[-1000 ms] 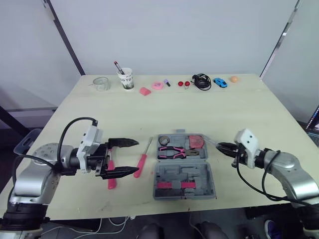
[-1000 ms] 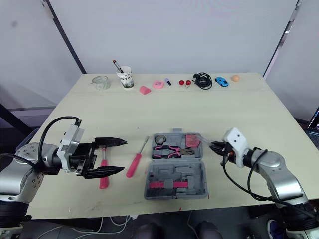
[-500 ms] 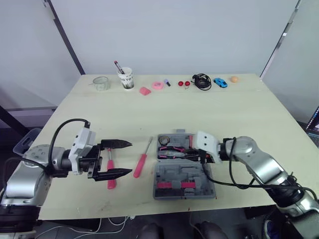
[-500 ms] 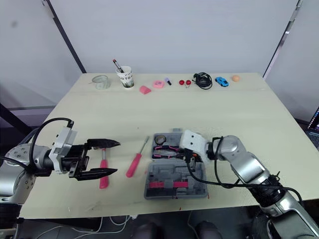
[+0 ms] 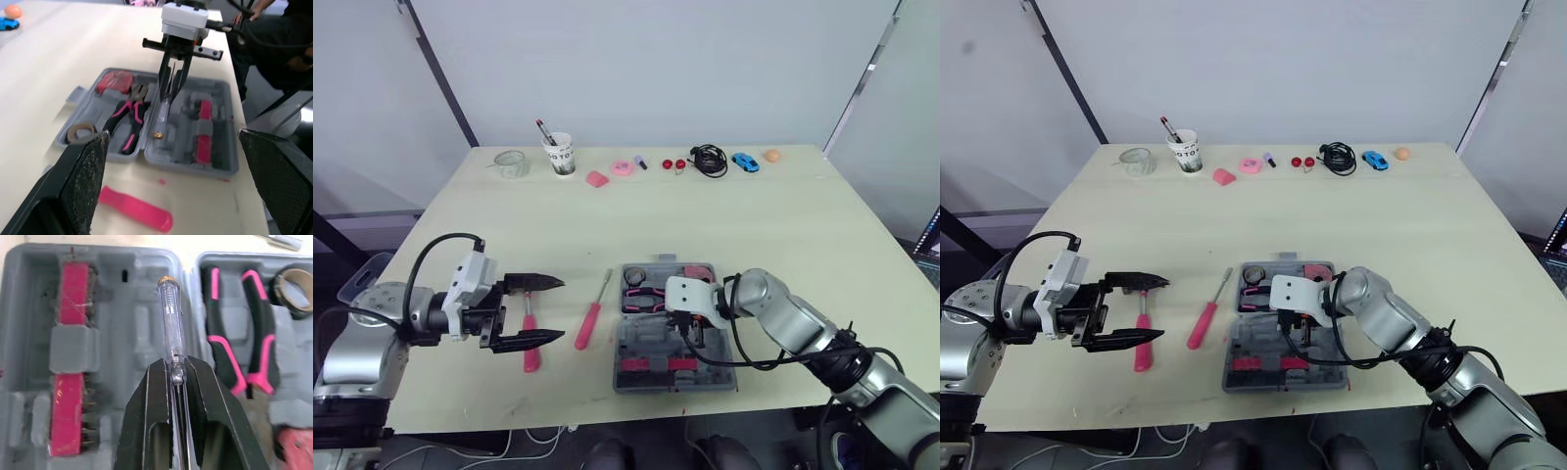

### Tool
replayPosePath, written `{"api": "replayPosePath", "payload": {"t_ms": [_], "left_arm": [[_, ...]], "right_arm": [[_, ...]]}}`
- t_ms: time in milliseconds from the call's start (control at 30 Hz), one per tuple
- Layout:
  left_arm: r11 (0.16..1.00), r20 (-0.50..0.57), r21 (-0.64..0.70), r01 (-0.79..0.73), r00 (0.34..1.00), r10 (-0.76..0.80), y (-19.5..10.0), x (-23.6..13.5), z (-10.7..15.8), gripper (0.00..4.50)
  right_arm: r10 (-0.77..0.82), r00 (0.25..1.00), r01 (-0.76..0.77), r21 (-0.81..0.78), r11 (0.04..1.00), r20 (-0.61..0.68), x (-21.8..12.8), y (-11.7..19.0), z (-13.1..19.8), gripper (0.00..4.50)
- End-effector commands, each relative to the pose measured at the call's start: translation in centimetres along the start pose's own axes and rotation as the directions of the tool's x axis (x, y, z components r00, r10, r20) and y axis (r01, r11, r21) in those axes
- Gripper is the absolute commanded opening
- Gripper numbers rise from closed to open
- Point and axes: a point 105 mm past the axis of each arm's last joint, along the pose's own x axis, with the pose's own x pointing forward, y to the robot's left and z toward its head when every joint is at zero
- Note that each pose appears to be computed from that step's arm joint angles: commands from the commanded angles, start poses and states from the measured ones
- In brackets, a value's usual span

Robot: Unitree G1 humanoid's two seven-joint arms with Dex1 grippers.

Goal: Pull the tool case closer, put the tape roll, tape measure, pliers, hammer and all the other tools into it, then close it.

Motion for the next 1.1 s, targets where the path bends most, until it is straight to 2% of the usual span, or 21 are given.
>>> {"api": "replayPosePath", "payload": {"t_ms": [33,867,933,1100], "left_arm": [[0.999,0.001,0.038,0.032,0.999,-0.032,-0.1,0.1,0.5,4.5],[0.997,-0.018,0.04,0.059,0.998,-0.058,-1.4,0.5,0.0,4.5],[0.998,-0.018,0.038,0.056,0.998,-0.055,-1.3,0.5,-0.1,4.5],[0.998,-0.012,0.028,0.055,0.998,-0.055,-1.4,0.6,-0.2,4.5]], "right_arm": [[-0.003,1.0,0.003,-0.055,0.998,0.002,0.1,0.0,0.8,0.06],[-0.014,1.0,0.014,-0.04,0.999,0.007,1.9,-0.1,-0.1,0.06],[-0.006,1.0,0.007,-0.033,0.999,0.024,1.8,-0.1,0.2,0.94],[-0.053,0.998,0.054,-0.06,0.997,0.021,1.8,-0.9,0.2,2.76]]}}
